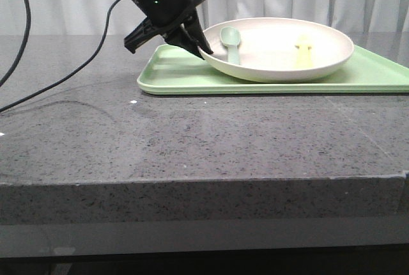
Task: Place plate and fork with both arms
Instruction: 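Lift the cream plate with the left gripper and lower it onto the tray, then open the left gripper and raise it away from the plate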
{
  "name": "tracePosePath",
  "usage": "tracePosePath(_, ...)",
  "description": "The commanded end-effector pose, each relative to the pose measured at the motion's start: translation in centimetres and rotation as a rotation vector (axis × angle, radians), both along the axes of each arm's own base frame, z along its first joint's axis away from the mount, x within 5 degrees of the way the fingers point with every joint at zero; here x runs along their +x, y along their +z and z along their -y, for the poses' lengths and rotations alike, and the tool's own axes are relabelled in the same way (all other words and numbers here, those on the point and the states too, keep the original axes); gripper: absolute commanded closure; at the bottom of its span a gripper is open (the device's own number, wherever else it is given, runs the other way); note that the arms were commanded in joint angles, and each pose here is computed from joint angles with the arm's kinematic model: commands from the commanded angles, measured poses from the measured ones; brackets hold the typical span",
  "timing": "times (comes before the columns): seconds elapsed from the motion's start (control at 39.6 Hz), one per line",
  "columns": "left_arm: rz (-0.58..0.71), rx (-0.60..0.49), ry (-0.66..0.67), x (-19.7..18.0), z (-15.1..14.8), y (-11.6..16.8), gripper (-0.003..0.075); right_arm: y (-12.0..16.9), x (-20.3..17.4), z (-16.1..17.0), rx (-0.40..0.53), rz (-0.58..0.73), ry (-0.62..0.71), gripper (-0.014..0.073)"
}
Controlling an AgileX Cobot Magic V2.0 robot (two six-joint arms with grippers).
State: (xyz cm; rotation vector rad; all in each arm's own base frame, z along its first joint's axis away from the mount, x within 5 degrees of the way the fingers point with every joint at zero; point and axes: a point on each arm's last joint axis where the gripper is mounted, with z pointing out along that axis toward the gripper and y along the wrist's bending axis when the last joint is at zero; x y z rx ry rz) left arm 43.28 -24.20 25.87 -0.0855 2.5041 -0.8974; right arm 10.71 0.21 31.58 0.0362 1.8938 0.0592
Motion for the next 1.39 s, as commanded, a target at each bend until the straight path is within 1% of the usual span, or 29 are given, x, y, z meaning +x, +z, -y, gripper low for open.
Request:
tracePosePath(0.0, 0.105, -0.109, 0.036, -0.7, 0.4, 4.6, 0.0587, 1.8, 0.3, 0.1, -0.014, 0.101, -0.009, 0.0013)
tracePosePath(0.05, 0.105, -0.109, 0.034, -0.8, 0.5, 4.6, 0.0533, 1.8, 0.3, 0.1, -0.014, 0.101, -0.009, 0.0013)
tracePosePath(0.15, 0.100, -0.107, 0.030, -0.8, 0.5, 4.6, 0.0461, 1.8, 0.3, 0.1, -0.014, 0.101, -0.009, 0.0013)
tracePosePath(0.3, 0.086, -0.097, 0.019, -1.0, 0.5, 4.5, 0.0286, 1.8, 0.3, 0.1, -0.014, 0.101, -0.009, 0.0013)
tracePosePath(0.38, 0.079, -0.082, 0.007, -1.0, 0.2, 4.5, 0.0232, 1.8, 0.3, 0.1, -0.014, 0.101, -0.009, 0.0013)
tracePosePath(0.45, 0.083, -0.061, -0.023, -1.4, -0.3, 5.1, 0.0228, 1.8, 0.3, 0.1, -0.014, 0.105, -0.009, 0.0013)
tracePosePath(0.5, 0.104, -0.028, -0.071, -1.8, -0.8, 5.8, 0.0229, 1.8, 0.3, 0.1, -0.014, 0.108, -0.009, 0.0013)
tracePosePath(0.58, 0.127, 0.008, -0.117, -2.6, -1.7, 7.2, 0.0229, 1.8, 0.3, 0.1, -0.014, 0.100, -0.009, 0.0013)
tracePosePath(0.63, 0.156, 0.030, -0.133, -3.2, -2.3, 8.6, 0.0229, 1.7, 0.3, 0.1, -0.011, 0.097, -0.009, 0.0013)
tracePosePath(0.68, 0.202, 0.072, -0.146, -4.0, -3.1, 10.2, 0.0229, 1.7, 0.3, 0.1, 0.002, 0.095, -0.007, 0.0013)
tracePosePath(0.81, 0.328, 0.226, -0.156, -6.6, -5.4, 14.3, 0.0229, 1.6, 0.1, -0.1, 0.051, 0.054, 0.002, 0.0013)
tracePosePath(0.91, 0.380, 0.339, -0.156, -9.2, -7.4, 17.1, 0.0229, 2.4, -0.1, -0.4, 0.090, 0.003, 0.019, 0.0013)
tracePosePath(0.98, 0.410, 0.392, -0.147, -11.3, -8.8, 18.5, 0.0229, 3.3, -0.1, -0.5, 0.095, -0.021, 0.030, 0.0013)
tracePosePath(1.09, 0.437, 0.436, -0.133, -14.0, -10.5, 19.2, 0.0229, 4.4, 0.2, -0.7, 0.090, -0.079, 0.045, 0.0013)
tracePosePath(1.14, 0.450, 0.456, -0.129, -15.8, -11.5, 19.1, 0.0229, 5.1, 0.4, -0.8, 0.088, -0.106, 0.061, 0.0013)
tracePosePath(1.21, 0.463, 0.486, -0.120, -18.0, -12.7, 18.5, 0.0229, 5.9, 0.9, -1.2, 0.069, -0.137, 0.112, 0.0013)
tracePosePath(1.26, 0.458, 0.511, -0.121, -19.5, -13.6, 17.7, 0.0229, 6.4, 1.4, -1.5, 0.083, -0.146, 0.151, 0.0013)
tracePosePath(1.34, 0.440, 0.526, -0.127, -21.3, -14.5, 16.6, 0.0229, 6.8, 2.4, -2.1, 0.126, -0.163, 0.196, 0.0013)
tracePosePath(1.36, 0.434, 0.528, -0.129, -21.8, -14.7, 16.2, 0.0229, 6.9, 2.8, -2.2, 0.128, -0.169, 0.210, 0.0013)
